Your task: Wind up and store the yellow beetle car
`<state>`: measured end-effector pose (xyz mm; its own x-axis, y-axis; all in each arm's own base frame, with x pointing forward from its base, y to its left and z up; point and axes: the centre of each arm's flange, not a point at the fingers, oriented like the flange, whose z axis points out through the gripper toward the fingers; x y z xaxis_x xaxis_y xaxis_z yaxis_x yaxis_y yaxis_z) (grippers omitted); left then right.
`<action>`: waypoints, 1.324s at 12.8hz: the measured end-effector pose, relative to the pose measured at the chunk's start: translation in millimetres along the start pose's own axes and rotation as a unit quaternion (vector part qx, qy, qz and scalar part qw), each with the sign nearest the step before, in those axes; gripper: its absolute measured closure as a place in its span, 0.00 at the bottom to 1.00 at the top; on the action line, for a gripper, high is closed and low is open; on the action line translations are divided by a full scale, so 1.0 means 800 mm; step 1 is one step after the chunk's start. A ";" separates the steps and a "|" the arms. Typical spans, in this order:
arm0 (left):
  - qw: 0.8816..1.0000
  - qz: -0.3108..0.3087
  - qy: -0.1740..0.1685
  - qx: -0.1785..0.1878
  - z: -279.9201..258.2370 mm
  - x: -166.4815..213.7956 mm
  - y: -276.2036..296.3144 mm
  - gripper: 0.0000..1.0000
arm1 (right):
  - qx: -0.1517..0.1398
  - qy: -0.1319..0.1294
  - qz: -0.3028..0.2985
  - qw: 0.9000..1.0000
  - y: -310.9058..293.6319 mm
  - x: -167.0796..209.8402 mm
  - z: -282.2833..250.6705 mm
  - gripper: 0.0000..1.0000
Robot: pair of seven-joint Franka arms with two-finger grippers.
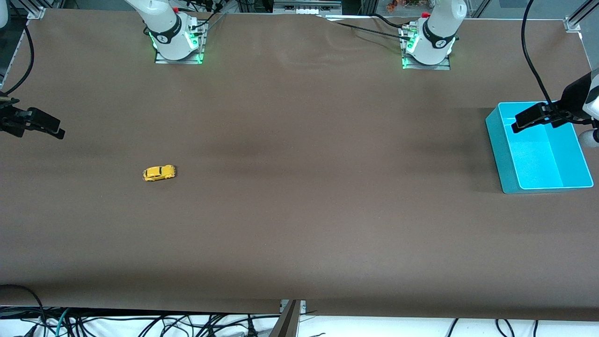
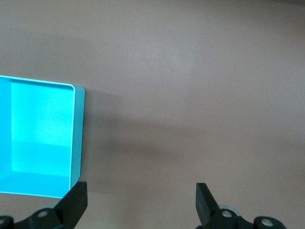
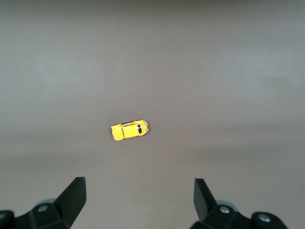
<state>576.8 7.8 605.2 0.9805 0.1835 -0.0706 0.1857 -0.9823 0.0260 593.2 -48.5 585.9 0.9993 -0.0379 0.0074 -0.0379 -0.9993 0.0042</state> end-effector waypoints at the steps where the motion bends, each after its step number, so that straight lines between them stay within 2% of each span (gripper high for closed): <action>1: 1.000 0.000 0.000 0.000 0.000 0.000 0.001 0.00 | 0.000 -0.001 0.000 1.000 0.000 0.001 0.001 0.00; 6: 1.000 0.001 -0.001 0.000 0.000 0.000 0.002 0.00 | 0.000 -0.005 0.000 1.000 0.001 0.003 0.008 0.00; 10: 1.000 0.002 -0.001 0.000 0.000 -0.001 0.002 0.00 | -0.001 -0.025 -0.004 1.000 -0.007 0.014 0.036 0.00; 12: 1.000 0.002 -0.001 0.000 0.000 -0.001 0.002 0.00 | 0.000 -0.046 -0.014 0.999 -0.014 0.012 0.047 0.00; 14: 1.000 0.002 -0.002 0.000 0.000 -0.001 0.002 0.00 | 0.005 -0.066 -0.078 0.995 -0.023 0.012 0.061 0.00; 17: 1.000 0.002 -0.002 0.000 0.000 -0.001 0.003 0.00 | 0.014 -0.093 -0.197 0.976 -0.048 0.016 0.099 0.00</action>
<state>576.4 5.6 604.9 0.9810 0.1793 -0.0742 0.1817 -0.9830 0.0257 608.1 -10.6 506.5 0.9207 0.3509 -0.1708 0.3461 -0.9364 -0.0579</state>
